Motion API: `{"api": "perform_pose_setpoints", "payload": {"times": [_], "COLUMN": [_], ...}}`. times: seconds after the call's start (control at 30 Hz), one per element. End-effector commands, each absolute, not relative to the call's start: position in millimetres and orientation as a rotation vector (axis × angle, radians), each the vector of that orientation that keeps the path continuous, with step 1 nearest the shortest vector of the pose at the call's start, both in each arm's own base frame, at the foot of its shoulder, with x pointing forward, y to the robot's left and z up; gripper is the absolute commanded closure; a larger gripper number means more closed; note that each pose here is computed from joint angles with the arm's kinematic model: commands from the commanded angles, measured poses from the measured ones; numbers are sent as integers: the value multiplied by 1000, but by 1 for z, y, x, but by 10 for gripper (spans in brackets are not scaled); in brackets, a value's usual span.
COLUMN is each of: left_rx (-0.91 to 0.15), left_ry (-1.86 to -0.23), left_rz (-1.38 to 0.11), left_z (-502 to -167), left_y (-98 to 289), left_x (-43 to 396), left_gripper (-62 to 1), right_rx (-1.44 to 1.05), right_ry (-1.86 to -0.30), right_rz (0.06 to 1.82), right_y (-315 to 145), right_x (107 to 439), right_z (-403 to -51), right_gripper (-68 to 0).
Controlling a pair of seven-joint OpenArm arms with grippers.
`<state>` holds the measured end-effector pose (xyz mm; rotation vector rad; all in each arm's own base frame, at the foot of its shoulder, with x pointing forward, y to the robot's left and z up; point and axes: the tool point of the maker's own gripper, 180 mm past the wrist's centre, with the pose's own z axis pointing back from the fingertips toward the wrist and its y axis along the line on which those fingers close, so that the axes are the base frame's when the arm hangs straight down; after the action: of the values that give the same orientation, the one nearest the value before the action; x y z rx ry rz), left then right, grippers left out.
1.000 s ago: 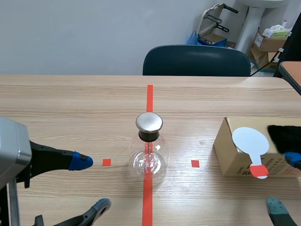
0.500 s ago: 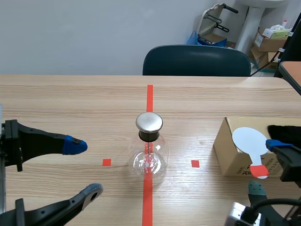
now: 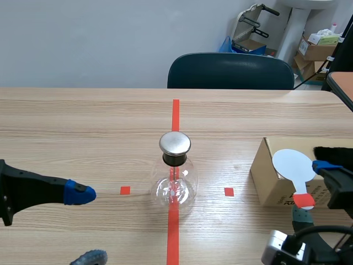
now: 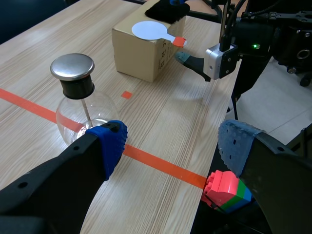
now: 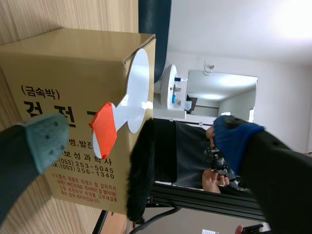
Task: Do the electroscope experiment
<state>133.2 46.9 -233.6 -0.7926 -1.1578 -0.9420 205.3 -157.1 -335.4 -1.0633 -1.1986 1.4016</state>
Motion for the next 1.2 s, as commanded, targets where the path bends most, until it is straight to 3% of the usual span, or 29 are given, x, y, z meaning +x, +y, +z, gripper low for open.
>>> {"api": "perform_pose_setpoints", "payload": {"times": [0.0, 0.1, 0.3, 0.5, 1.17], "left_rx": [-805, -802, -802, -803, -776], "left_ry": [-1187, -1186, -1186, -1188, -1149], "left_rz": [-930, -935, -936, -935, -945], "left_z": [-227, -227, -227, -227, -235], "left_y": [45, 45, 45, 45, 46], "left_x": [136, 135, 136, 136, 135], "left_gripper": [-417, -417, -417, -417, -417], "right_rx": [-1112, -1115, -1114, -1114, -1108], "right_ry": [-1223, -1224, -1225, -1225, -1216], "right_rz": [1388, 1387, 1387, 1387, 1395], "right_y": [-163, -163, -163, -163, -163], "right_x": [216, 217, 217, 217, 217], "right_z": [-324, -323, -323, -323, -325], "right_gripper": [-491, -352, -210, -15, -13]}}
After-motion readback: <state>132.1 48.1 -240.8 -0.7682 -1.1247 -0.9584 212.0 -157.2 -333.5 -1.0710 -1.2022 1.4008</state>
